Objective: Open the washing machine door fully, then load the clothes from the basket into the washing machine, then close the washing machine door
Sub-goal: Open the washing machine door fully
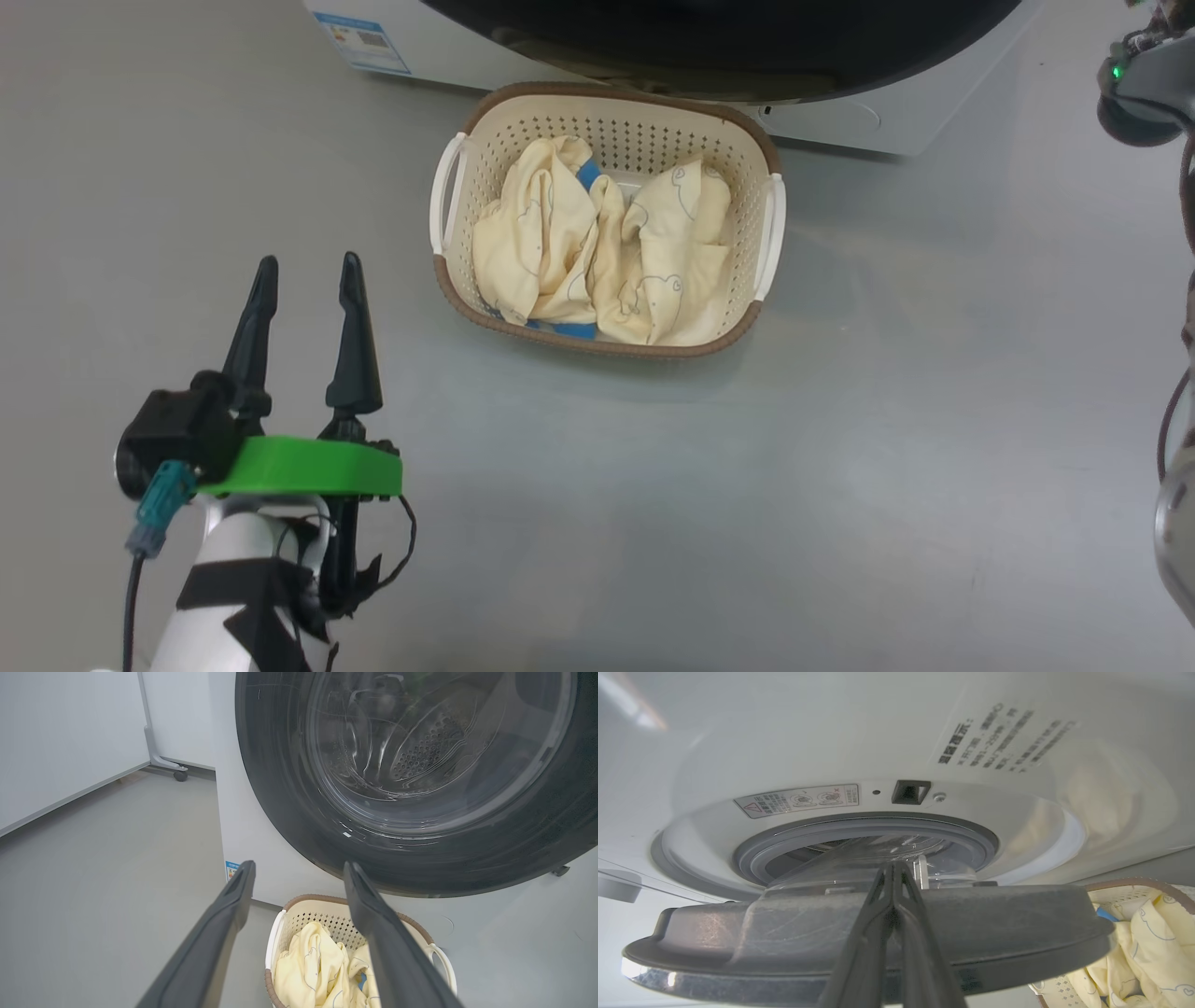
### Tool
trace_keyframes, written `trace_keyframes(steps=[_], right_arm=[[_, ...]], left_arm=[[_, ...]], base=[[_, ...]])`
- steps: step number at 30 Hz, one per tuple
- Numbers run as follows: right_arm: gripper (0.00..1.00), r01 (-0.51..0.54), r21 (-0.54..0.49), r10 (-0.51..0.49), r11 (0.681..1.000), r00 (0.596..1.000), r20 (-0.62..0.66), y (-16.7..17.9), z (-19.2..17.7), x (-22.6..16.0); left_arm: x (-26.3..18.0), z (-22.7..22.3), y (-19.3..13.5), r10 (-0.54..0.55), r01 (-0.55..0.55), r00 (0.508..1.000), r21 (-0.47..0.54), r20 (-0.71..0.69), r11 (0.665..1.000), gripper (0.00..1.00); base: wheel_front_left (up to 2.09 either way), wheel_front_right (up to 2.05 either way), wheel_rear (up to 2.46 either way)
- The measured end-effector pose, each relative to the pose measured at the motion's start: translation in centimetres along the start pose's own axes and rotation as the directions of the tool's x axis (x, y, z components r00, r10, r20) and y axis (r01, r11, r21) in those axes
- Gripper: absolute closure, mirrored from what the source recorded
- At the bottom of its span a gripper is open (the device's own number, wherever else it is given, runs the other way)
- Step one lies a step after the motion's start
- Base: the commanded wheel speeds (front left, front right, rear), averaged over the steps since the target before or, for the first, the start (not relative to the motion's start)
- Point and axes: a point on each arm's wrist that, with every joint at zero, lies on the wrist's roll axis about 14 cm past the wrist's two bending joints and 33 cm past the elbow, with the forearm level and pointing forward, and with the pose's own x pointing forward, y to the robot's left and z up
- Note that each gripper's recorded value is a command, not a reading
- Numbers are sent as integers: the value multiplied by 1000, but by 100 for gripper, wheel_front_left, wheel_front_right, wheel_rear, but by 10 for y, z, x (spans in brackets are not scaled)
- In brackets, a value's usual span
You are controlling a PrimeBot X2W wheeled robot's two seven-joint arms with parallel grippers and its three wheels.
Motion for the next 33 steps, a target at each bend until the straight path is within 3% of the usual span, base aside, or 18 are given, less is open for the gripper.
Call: trace_keyframes(steps=[5, 14, 25, 33], right_arm=[[100, -11, -14, 10, 1000, 999, -39, 6, -5, 16], [100, -25, -30, 20, 999, 985, -170, 12, -26, 12], [100, -60, -63, 29, 996, 914, -405, 13, -83, -26], [100, -107, -93, 48, 990, 869, -493, 20, -115, -58]], left_arm=[[-1, -5, 7, 19, -19, 1000, -2, -13, 1000, 0], [-2, 1, 7, 19, -19, 1000, -1, 1, 1000, 0], [-1, 18, -4, -10, 10, 999, 3, 46, 1000, 0], [-8, 25, -12, -29, 29, 998, 6, 62, 1000, 0]], base=[[0, 0, 0], [0, 0, 0], [0, 0, 0], [0, 0, 0]])
